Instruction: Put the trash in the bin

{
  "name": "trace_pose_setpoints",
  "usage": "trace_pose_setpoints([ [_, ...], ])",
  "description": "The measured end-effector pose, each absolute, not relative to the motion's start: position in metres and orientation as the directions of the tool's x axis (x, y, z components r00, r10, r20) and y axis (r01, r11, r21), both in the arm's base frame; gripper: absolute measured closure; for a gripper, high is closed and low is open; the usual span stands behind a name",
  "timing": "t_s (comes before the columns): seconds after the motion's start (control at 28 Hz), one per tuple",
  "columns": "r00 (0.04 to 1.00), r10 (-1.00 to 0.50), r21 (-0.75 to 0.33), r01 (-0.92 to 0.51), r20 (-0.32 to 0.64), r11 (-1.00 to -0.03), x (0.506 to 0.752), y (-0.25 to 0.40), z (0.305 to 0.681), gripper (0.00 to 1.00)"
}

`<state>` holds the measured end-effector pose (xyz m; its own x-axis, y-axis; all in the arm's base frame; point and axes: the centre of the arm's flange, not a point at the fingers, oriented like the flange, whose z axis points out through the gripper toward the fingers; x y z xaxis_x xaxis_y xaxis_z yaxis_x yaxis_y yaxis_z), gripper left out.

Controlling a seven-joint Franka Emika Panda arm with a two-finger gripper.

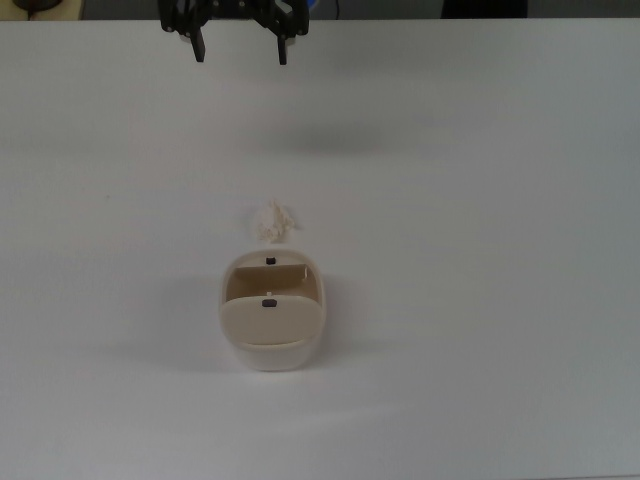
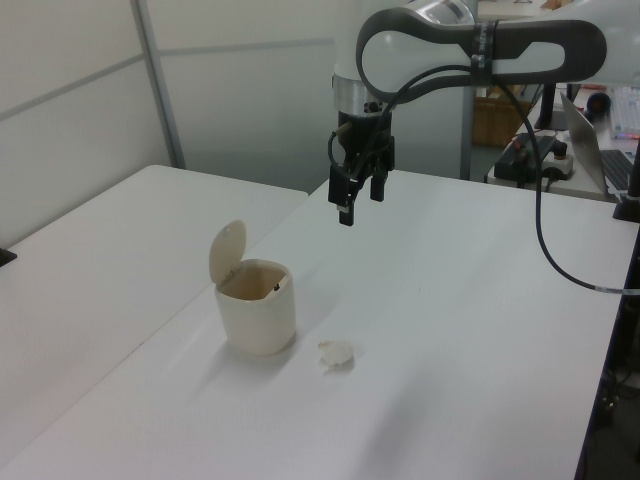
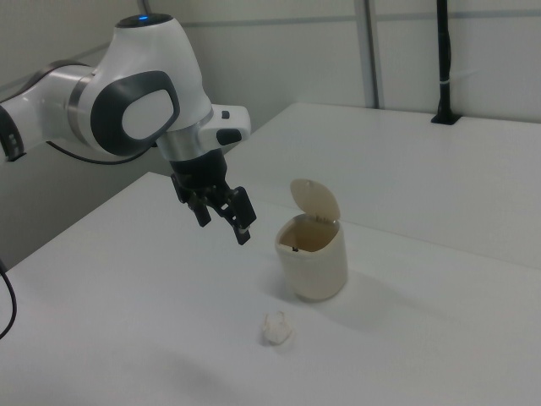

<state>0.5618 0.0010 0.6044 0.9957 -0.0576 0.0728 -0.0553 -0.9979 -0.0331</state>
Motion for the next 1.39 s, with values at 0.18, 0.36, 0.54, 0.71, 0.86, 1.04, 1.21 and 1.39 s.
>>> trace_pose_setpoints([
  [0.18,0.997,-0.048,-0.081,-0.043,0.062,-0.996,0.563,0.014,0.6,0.0],
  [0.36,1.0,-0.002,-0.093,0.001,0.029,-0.996,0.569,0.019,0.581,0.0],
  [0.54,0.999,0.036,-0.094,0.037,0.012,-0.995,0.574,0.028,0.547,0.0],
  [0.71,0.998,0.056,-0.092,0.059,0.029,-0.994,0.577,0.044,0.508,0.0],
  [0.86,0.997,0.061,-0.079,0.066,0.054,-0.995,0.577,0.049,0.472,0.0],
  [1.04,0.996,0.082,-0.031,0.083,0.041,-0.996,0.584,0.045,0.422,0.0],
  [1.21,0.994,0.104,0.001,0.104,0.038,-0.995,0.599,0.044,0.373,0.0],
  [1.39,0.992,0.125,0.035,0.124,0.022,-0.992,0.605,0.043,0.339,0.0],
])
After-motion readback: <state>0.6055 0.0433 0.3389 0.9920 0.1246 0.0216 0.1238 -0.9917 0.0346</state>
